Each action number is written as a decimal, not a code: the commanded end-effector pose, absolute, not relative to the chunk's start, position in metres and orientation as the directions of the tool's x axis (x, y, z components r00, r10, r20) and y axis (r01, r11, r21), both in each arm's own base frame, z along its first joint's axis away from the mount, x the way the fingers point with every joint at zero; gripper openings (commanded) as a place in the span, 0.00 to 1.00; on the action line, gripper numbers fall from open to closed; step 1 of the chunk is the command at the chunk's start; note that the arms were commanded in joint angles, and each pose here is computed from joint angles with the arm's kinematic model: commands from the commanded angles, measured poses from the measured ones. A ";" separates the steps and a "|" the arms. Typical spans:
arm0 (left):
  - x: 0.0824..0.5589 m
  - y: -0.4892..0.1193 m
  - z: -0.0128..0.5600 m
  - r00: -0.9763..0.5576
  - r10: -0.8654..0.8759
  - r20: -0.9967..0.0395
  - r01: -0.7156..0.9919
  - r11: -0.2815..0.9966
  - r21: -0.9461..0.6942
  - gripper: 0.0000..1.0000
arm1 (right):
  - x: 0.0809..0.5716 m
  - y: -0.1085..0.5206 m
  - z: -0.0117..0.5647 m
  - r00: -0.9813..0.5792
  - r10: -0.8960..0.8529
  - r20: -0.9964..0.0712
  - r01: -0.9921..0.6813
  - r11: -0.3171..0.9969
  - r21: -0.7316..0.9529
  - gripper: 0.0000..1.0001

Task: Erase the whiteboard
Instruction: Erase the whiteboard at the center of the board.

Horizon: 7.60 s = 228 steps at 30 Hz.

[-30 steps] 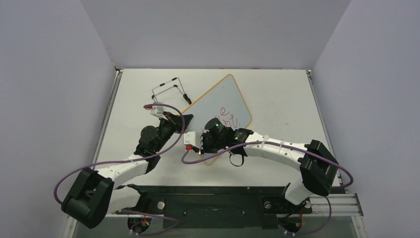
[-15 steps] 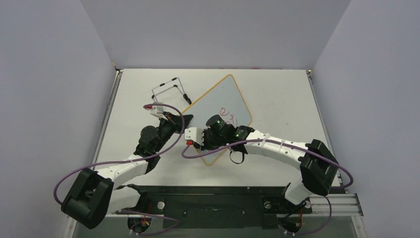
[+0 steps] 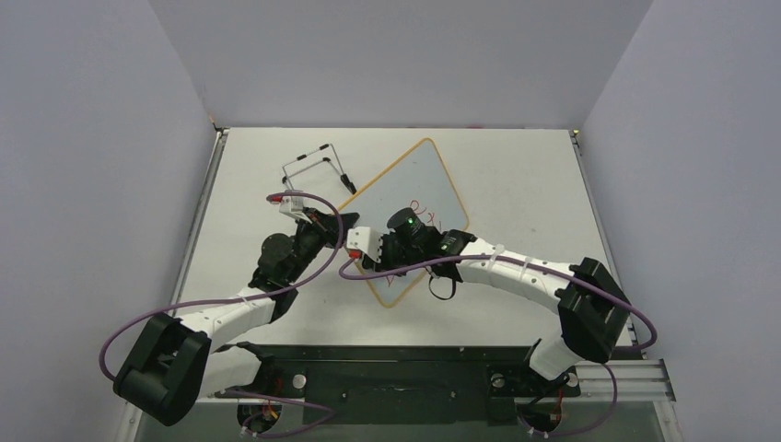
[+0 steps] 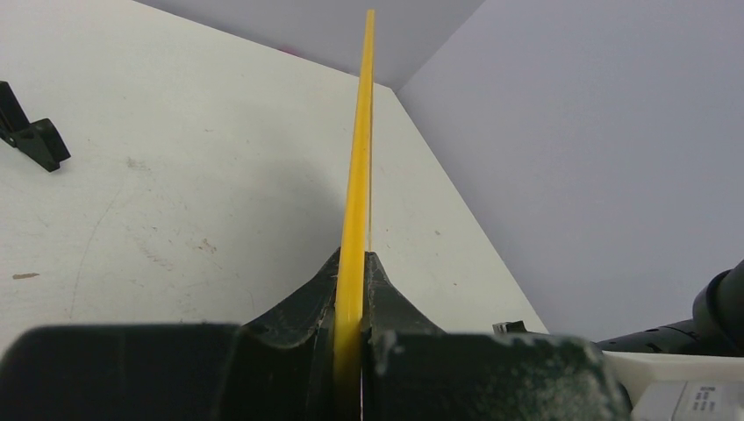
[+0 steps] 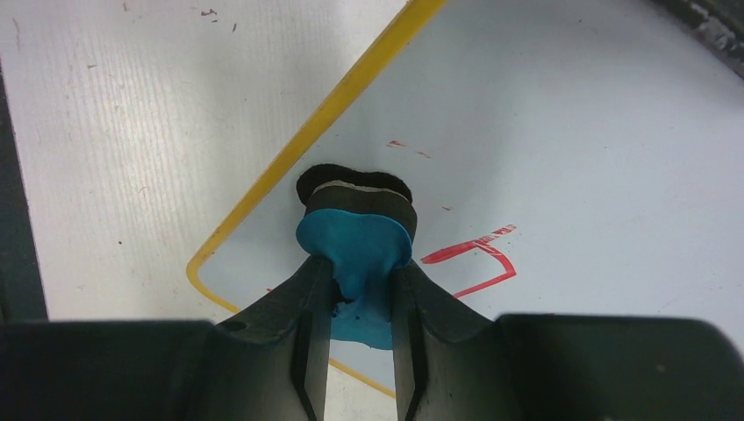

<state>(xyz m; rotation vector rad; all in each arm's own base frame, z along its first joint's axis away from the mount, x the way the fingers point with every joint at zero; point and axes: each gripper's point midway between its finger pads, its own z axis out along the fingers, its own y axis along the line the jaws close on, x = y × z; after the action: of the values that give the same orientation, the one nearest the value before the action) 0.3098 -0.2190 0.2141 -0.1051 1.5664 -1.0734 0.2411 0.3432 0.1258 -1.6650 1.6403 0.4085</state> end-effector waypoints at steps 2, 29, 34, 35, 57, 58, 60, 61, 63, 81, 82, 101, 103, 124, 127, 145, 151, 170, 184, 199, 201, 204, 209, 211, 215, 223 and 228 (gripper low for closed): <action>0.300 -0.236 0.239 -0.342 -0.591 -0.731 0.563 0.494 -0.663 0.00 | 0.243 0.367 0.152 0.189 -0.643 -0.743 -0.937 0.109 -0.332 0.00; 0.299 -0.235 0.238 -0.336 -0.576 -0.745 0.571 0.504 -0.648 0.00 | 0.266 0.376 0.183 -0.042 -0.491 -0.870 -0.933 0.330 -0.141 0.00; 0.299 -0.234 0.238 -0.334 -0.578 -0.745 0.572 0.504 -0.647 0.00 | 0.333 0.325 0.188 -0.146 -0.436 -0.888 -0.762 0.622 -0.180 0.00; 0.300 -0.234 0.238 -0.334 -0.578 -0.744 0.572 0.503 -0.648 0.00 | 0.336 0.319 0.183 -0.148 -0.456 -0.878 -0.755 0.625 -0.198 0.00; 0.298 -0.227 0.241 -0.324 -0.594 -0.737 0.578 0.492 -0.651 0.00 | 0.318 0.297 0.138 -0.115 -0.573 -0.811 -0.868 0.455 -0.198 0.00; 0.299 -0.227 0.241 -0.325 -0.594 -0.736 0.581 0.489 -0.651 0.00 | 0.315 0.299 0.138 -0.114 -0.575 -0.810 -0.876 0.443 -0.191 0.00; 0.299 -0.229 0.241 -0.331 -0.599 -0.730 0.581 0.480 -0.657 0.00 | 0.301 0.310 0.132 -0.091 -0.598 -0.796 -0.906 0.382 -0.183 0.00; 0.299 -0.229 0.241 -0.332 -0.599 -0.728 0.580 0.479 -0.659 0.00 | 0.297 0.315 0.132 -0.064 -0.612 -0.789 -0.915 0.351 -0.198 0.00; 0.299 -0.230 0.241 -0.337 -0.598 -0.727 0.580 0.476 -0.661 0.00 | 0.279 0.329 0.125 -0.011 -0.645 -0.764 -0.938 0.272 -0.215 0.00; 0.297 -0.230 0.240 -0.342 -0.601 -0.722 0.583 0.467 -0.665 0.00 | 0.246 0.340 0.120 0.098 -0.681 -0.726 -0.977 0.073 -0.200 0.00; 0.296 -0.230 0.240 -0.342 -0.602 -0.721 0.584 0.466 -0.665 0.00 | 0.236 0.346 0.118 0.124 -0.685 -0.718 -0.978 0.038 -0.205 0.00; 0.296 -0.229 0.241 -0.341 -0.605 -0.720 0.584 0.463 -0.666 0.00 | 0.249 0.345 0.127 0.118 -0.660 -0.742 -0.962 0.108 -0.249 0.00; 0.295 -0.229 0.241 -0.341 -0.604 -0.721 0.584 0.465 -0.665 0.00 | 0.249 0.349 0.129 0.128 -0.656 -0.744 -0.958 0.111 -0.263 0.00; 0.290 -0.226 0.242 -0.337 -0.612 -0.715 0.583 0.460 -0.669 0.00 | 0.294 0.335 0.161 0.032 -0.600 -0.800 -0.860 0.392 -0.328 0.00; 0.291 -0.227 0.242 -0.339 -0.612 -0.715 0.583 0.460 -0.670 0.00 | 0.314 0.319 0.168 -0.026 -0.575 -0.818 -0.798 0.504 -0.329 0.00; 0.292 -0.228 0.241 -0.341 -0.614 -0.712 0.582 0.456 -0.673 0.00 | 0.308 0.338 0.177 -0.053 -0.523 -0.850 -0.814 0.516 -0.267 0.00; 0.293 -0.228 0.242 -0.339 -0.615 -0.712 0.586 0.454 -0.671 0.00 | 0.320 0.312 0.152 -0.076 -0.585 -0.808 -0.832 0.483 -0.272 0.00; 0.291 -0.228 0.236 -0.342 -0.601 -0.722 0.591 0.460 -0.663 0.00 | 0.320 0.343 0.183 -0.093 -0.481 -0.872 -0.775 0.585 -0.240 0.00; 0.291 -0.230 0.239 -0.343 -0.594 -0.727 0.600 0.457 -0.656 0.00 | 0.263 0.304 0.100 0.032 -0.756 -0.654 -0.993 0.052 -0.108 0.00; 0.283 -0.225 0.235 -0.343 -0.589 -0.732 0.596 0.466 -0.654 0.00 | 0.312 0.323 0.154 -0.065 -0.617 -0.784 -0.867 0.423 -0.262 0.00; 0.282 -0.223 0.235 -0.339 -0.593 -0.731 0.592 0.469 -0.655 0.00 | 0.321 0.309 0.152 -0.073 -0.633 -0.771 -0.849 0.445 -0.285 0.00; 0.284 -0.223 0.235 -0.333 -0.592 -0.733 0.590 0.475 -0.652 0.00 | 0.313 0.296 0.137 -0.022 -0.714 -0.700 -0.890 0.333 -0.312 0.00; 0.288 -0.222 0.234 -0.326 -0.589 -0.740 0.581 0.493 -0.648 0.00 | 0.277 0.289 0.100 0.077 -0.822 -0.565 -0.977 0.052 -0.208 0.00; 0.289 -0.223 0.235 -0.324 -0.590 -0.740 0.583 0.491 -0.647 0.00 | 0.263 0.292 0.096 0.125 -0.826 -0.549 -0.984 -0.031 -0.178 0.00; 0.291 -0.225 0.237 -0.327 -0.589 -0.739 0.589 0.485 -0.647 0.00 | 0.248 0.308 0.101 0.178 -0.804 -0.568 -0.979 -0.086 -0.185 0.00; 0.288 -0.226 0.237 -0.335 -0.594 -0.732 0.589 0.474 -0.654 0.00 | 0.303 0.314 0.158 -0.043 -0.632 -0.773 -0.902 0.357 -0.241 0.00; 0.285 -0.224 0.232 -0.337 -0.587 -0.737 0.578 0.489 -0.653 0.00 | 0.322 0.293 0.142 -0.068 -0.696 -0.715 -0.885 0.374 -0.279 0.00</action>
<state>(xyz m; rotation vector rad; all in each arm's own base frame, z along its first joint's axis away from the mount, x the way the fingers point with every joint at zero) 0.2995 -0.2114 0.2081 -0.0806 1.5645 -1.1018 0.2921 0.2980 0.1243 -1.4939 1.8387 0.3717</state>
